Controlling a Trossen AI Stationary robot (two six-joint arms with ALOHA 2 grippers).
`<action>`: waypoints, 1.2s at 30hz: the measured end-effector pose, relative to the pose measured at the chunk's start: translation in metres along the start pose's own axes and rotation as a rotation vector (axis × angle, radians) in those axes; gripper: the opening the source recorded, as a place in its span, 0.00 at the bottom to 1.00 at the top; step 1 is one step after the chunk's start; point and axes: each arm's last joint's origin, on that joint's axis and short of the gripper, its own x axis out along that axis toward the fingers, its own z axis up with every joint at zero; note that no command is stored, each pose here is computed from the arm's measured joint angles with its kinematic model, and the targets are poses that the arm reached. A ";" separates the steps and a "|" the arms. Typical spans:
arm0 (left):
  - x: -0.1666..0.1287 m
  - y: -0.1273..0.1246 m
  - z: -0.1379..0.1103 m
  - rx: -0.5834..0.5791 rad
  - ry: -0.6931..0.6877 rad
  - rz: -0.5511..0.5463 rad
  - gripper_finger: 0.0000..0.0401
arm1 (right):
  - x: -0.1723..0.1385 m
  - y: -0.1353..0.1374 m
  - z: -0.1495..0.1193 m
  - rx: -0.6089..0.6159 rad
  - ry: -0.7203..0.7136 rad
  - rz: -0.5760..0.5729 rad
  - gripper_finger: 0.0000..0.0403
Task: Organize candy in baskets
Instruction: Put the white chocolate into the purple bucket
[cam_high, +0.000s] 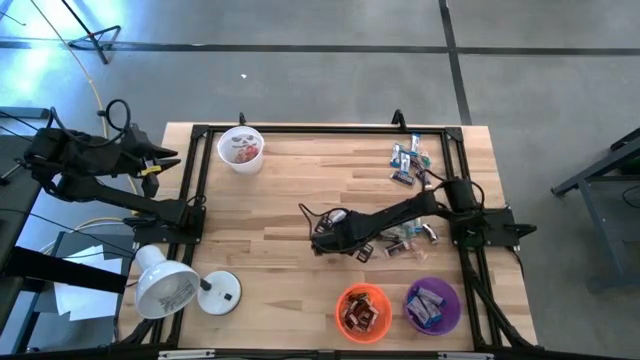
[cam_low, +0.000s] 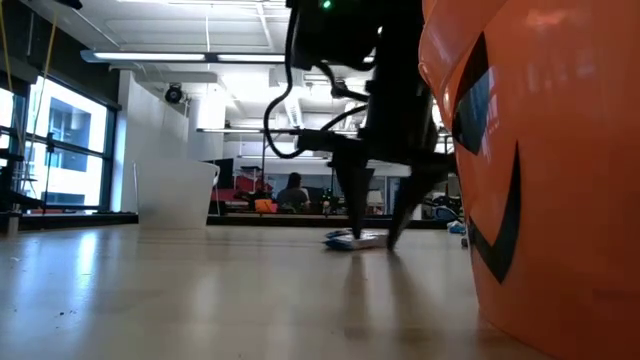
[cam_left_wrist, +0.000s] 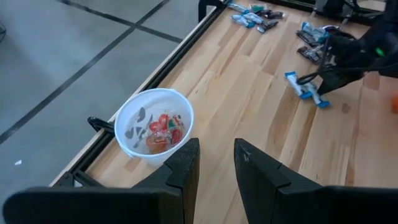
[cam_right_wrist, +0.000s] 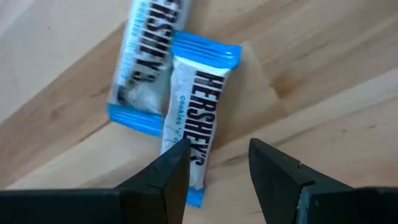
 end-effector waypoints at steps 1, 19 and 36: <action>-0.001 0.001 -0.001 -0.003 -0.004 -0.002 0.22 | 0.001 0.003 0.001 0.006 0.005 0.007 0.38; -0.002 0.002 -0.003 0.001 -0.008 -0.015 0.22 | 0.008 0.019 0.002 0.005 0.068 0.097 0.38; -0.002 0.002 -0.003 -0.008 -0.007 -0.015 0.22 | 0.001 0.023 0.007 0.017 0.016 0.154 0.38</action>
